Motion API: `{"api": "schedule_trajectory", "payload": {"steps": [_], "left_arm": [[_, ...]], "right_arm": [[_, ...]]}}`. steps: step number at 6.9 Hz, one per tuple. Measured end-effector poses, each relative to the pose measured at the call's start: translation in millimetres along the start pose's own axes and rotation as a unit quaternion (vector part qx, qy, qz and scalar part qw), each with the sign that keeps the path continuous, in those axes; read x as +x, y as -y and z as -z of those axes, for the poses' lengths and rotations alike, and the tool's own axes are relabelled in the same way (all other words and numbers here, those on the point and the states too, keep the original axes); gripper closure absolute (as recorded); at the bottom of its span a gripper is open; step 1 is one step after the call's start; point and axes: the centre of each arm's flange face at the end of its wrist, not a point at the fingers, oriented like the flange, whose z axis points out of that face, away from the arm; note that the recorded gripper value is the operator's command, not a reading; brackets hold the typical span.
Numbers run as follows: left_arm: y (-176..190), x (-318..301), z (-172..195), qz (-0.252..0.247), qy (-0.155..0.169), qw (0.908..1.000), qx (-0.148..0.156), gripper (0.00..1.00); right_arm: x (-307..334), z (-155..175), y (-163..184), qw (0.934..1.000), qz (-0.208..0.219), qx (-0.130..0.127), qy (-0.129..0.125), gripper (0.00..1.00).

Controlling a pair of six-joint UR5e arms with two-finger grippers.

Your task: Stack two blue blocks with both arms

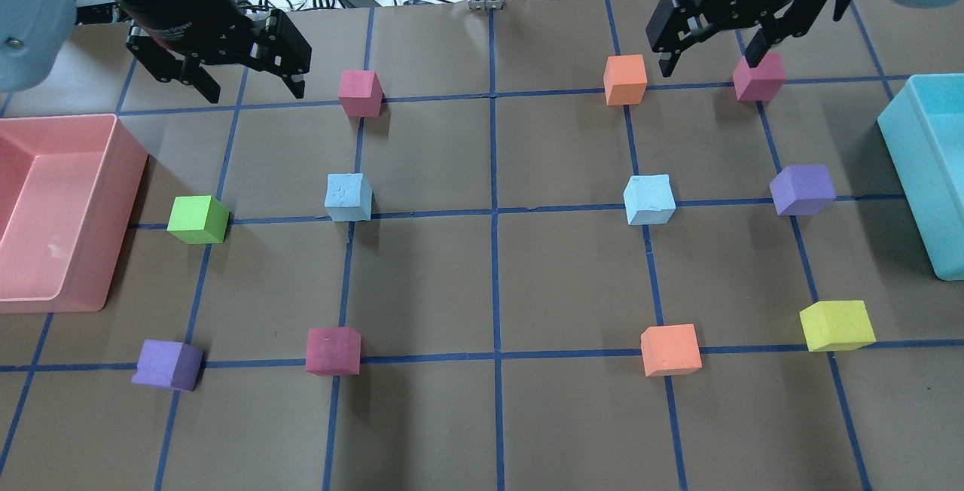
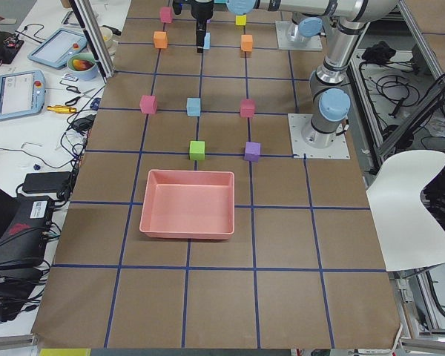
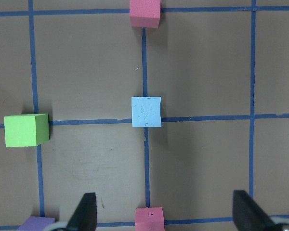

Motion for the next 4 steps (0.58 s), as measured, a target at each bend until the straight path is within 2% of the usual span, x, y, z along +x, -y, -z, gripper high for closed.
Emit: {"api": "schedule_trajectory", "payload": {"steps": [4], "left_arm": [[-0.1,0.6,-0.5,0.0,-0.001,1.0,0.0,0.0]], "right_arm": [[0.1,-1.6,0.2,0.9998,-0.021,-0.004,0.0,0.0]]}}
